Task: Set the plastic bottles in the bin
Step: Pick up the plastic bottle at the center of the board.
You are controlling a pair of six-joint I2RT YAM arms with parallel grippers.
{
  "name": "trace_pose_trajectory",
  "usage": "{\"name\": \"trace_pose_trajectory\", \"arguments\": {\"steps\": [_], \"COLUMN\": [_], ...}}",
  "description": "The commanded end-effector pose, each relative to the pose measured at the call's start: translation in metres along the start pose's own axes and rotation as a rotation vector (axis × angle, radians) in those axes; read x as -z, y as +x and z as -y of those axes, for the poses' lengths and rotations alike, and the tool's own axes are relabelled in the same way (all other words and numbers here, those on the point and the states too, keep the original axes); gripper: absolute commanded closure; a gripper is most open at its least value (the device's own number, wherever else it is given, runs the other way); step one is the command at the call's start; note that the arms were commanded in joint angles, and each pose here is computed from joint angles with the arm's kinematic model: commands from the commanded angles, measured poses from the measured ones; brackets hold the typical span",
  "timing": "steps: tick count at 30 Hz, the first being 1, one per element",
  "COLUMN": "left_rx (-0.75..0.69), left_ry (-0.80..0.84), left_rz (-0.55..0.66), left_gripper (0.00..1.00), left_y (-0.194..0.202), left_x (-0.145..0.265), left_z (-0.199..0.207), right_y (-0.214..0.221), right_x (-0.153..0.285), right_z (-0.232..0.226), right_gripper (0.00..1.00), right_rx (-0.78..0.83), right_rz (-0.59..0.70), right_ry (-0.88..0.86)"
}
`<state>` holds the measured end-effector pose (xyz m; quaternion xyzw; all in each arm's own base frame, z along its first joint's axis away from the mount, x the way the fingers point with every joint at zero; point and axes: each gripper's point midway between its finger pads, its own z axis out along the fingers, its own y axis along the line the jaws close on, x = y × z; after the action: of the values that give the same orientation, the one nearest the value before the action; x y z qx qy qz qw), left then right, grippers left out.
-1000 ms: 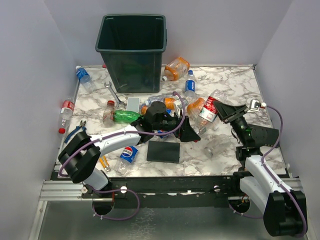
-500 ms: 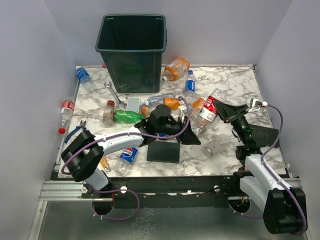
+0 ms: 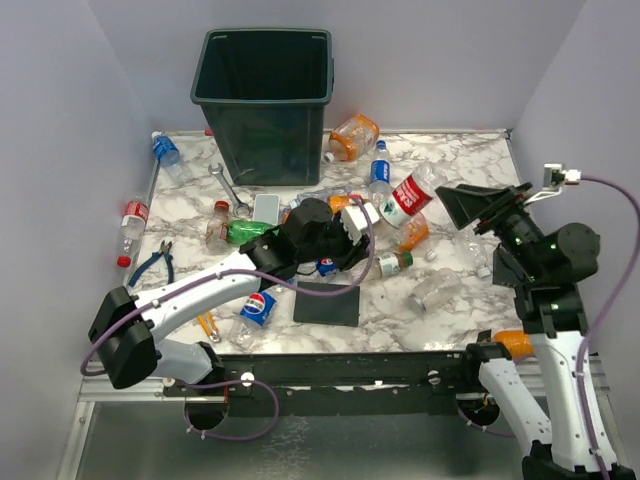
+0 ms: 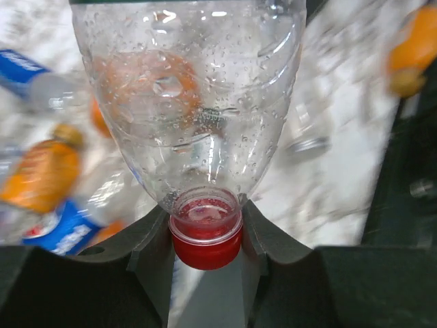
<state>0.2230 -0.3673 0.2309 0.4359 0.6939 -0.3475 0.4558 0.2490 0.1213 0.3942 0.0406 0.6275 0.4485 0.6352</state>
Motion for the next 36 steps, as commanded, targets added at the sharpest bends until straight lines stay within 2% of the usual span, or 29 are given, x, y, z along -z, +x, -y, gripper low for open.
{"name": "trace_pose_trajectory", "arguments": {"steps": [1, 4, 7, 9, 10, 12, 14, 17, 20, 23, 28, 30, 36], "left_rx": [-0.589, -0.979, -1.307, -1.414, -1.459, -1.554, -1.556, -1.564, -1.579, -1.605, -1.645, -1.649, -1.645], "left_ry": [-0.168, -0.206, -0.309, -0.385, -0.472, -0.539, -0.622, -0.663, -0.681, -0.679, -0.657, -0.658, -0.67], "left_rz": [-0.224, -0.377, -0.541, -0.475, -0.366, -0.303, -0.225, -0.113, -0.051, -0.026, -0.05, -0.058, -0.062], "left_gripper": [1.0, 1.0, 1.0, 1.0, 1.0, 1.0, 1.0, 1.0, 1.0, 1.0, 1.0, 1.0, 1.0], "left_y": [0.042, 0.058, 0.07, 0.055, 0.033, 0.018, -0.003, -0.03, -0.051, -0.06, -0.061, -0.062, -0.066], "left_x": [0.025, 0.036, 0.048, 0.049, 0.05, 0.056, 0.063, 0.071, 0.076, 0.078, 0.08, 0.082, 0.086], "left_z": [-0.029, -0.032, -0.053, -0.057, -0.056, -0.055, -0.055, -0.047, -0.04, -0.034, -0.031, -0.032, -0.033], "right_y": [-0.007, -0.017, -0.003, 0.016, 0.027, 0.05, 0.073, 0.112, 0.152, 0.178, 0.191, 0.194, 0.209], "right_x": [0.019, 0.015, 0.007, 0.004, 0.004, 0.006, 0.009, 0.018, 0.024, 0.029, 0.035, 0.037, 0.049], "right_z": [0.014, 0.007, 0.006, 0.008, 0.008, 0.008, 0.007, 0.004, 0.005, -0.001, -0.011, -0.011, -0.001], "right_gripper": [0.0, 0.0, 0.0, 0.0, 0.0, 0.0, 0.0, 0.0, 0.0, 0.0, 0.0, 0.06, 0.4], "right_rx": [0.186, 0.22, 0.206, 0.182, 0.167, 0.141, 0.122, 0.109, 0.124, 0.081, 0.037, 0.023, -0.004], "right_rz": [-0.112, -0.182, -0.346, -0.455, -0.505, -0.596, -0.677, -0.809, -0.914, -0.959, -0.984, -0.995, -1.043], "right_ry": [0.205, 0.233, 0.222, 0.191, 0.168, 0.113, 0.066, -0.002, -0.023, -0.097, -0.193, -0.204, -0.179]}}
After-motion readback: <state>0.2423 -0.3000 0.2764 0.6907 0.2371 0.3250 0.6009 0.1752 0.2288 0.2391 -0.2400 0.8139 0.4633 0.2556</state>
